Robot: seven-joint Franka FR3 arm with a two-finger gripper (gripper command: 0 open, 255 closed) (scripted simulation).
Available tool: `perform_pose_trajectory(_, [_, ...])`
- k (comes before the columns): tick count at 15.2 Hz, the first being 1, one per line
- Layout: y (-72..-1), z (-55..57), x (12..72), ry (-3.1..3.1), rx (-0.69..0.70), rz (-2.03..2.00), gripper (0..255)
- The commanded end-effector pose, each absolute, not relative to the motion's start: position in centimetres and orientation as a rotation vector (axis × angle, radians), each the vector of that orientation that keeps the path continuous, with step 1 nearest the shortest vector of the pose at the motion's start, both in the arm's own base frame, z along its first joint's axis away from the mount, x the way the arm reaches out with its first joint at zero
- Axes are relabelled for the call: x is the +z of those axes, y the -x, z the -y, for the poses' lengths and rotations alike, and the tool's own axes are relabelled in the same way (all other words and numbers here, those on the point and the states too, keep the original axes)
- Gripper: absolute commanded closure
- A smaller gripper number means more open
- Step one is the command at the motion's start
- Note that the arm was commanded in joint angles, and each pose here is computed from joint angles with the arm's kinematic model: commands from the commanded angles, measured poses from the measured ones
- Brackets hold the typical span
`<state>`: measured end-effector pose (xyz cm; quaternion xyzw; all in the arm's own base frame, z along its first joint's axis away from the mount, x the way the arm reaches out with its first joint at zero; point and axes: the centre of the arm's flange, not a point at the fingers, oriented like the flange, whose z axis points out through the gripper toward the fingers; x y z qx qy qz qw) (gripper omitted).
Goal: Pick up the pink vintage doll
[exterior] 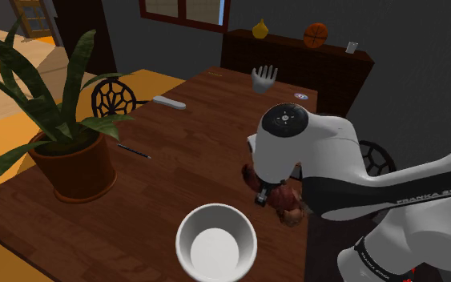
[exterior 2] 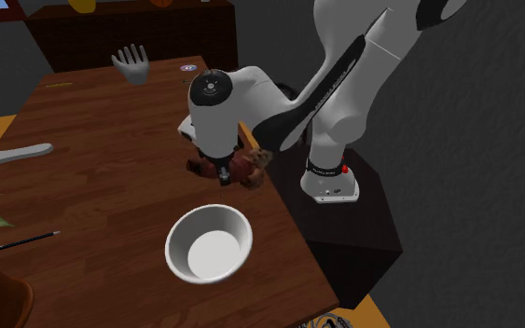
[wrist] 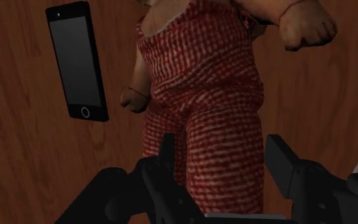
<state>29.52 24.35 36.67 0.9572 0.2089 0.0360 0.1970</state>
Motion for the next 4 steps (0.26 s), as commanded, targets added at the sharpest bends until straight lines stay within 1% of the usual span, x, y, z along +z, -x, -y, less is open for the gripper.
perform_pose_trajectory(1, [-29.47,-24.40,37.83,-2.680,0.102,-0.585,255])
perform_pose_trajectory(4, [-29.47,-24.40,38.44,-2.680,0.102,-0.585,255])
